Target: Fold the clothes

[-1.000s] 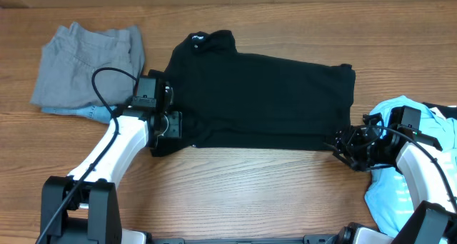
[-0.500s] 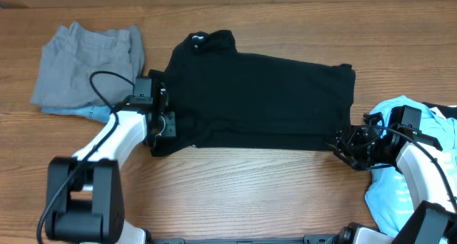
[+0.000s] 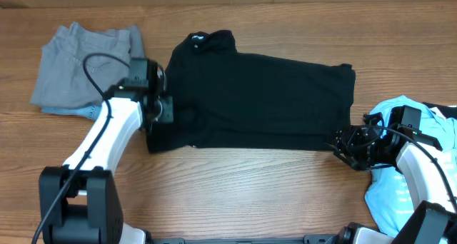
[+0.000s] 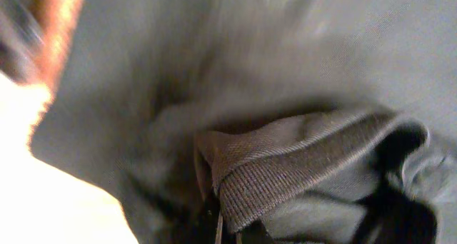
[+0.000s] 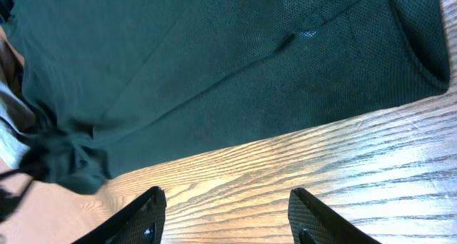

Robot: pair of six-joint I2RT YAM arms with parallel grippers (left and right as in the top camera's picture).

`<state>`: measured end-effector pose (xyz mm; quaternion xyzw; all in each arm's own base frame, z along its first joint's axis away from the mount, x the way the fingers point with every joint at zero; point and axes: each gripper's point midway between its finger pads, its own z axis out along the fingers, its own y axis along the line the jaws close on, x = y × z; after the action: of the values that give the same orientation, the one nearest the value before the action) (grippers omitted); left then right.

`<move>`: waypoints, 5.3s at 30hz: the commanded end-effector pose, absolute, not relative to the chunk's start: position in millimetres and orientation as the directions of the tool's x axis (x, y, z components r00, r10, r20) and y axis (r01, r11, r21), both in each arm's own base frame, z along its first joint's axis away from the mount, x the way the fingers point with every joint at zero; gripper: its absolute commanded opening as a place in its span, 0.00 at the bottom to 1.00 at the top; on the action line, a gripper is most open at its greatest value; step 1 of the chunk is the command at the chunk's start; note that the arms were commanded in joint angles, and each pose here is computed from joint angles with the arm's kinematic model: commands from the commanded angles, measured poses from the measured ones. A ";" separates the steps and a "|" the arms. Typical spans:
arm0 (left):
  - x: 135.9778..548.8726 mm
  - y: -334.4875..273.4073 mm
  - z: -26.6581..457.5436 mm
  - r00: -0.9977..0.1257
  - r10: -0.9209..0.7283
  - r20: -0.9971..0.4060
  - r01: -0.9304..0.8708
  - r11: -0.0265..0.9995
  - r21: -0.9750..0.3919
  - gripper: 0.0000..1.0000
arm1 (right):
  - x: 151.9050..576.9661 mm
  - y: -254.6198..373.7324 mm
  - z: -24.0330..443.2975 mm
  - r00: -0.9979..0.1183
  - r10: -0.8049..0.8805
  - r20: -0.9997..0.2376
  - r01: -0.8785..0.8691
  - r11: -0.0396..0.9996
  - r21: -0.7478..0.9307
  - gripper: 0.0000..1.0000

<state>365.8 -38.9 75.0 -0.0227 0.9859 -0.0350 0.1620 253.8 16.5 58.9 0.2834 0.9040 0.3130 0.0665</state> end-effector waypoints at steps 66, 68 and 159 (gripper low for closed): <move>356.6 46.9 37.7 -0.996 -0.083 -0.045 -0.088 0.991 0.104 0.04 | 223.3 -59.6 19.1 -0.648 0.759 0.066 0.761 0.641 0.101 0.04; 353.9 50.6 37.9 -0.996 -0.086 -0.035 -0.089 0.988 0.123 0.04 | 220.7 -62.0 18.8 -0.644 0.763 0.063 0.765 0.639 0.082 0.04; 378.9 -52.8 68.7 -0.993 0.033 -0.110 0.065 0.954 -0.294 0.54 | 257.6 -50.7 15.6 -0.686 0.725 -0.066 0.696 0.680 0.232 0.51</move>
<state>375.1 -46.8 66.8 0.0093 0.9885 -0.1436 0.0469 256.1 -52.8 15.5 0.4024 0.9079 0.0908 0.0742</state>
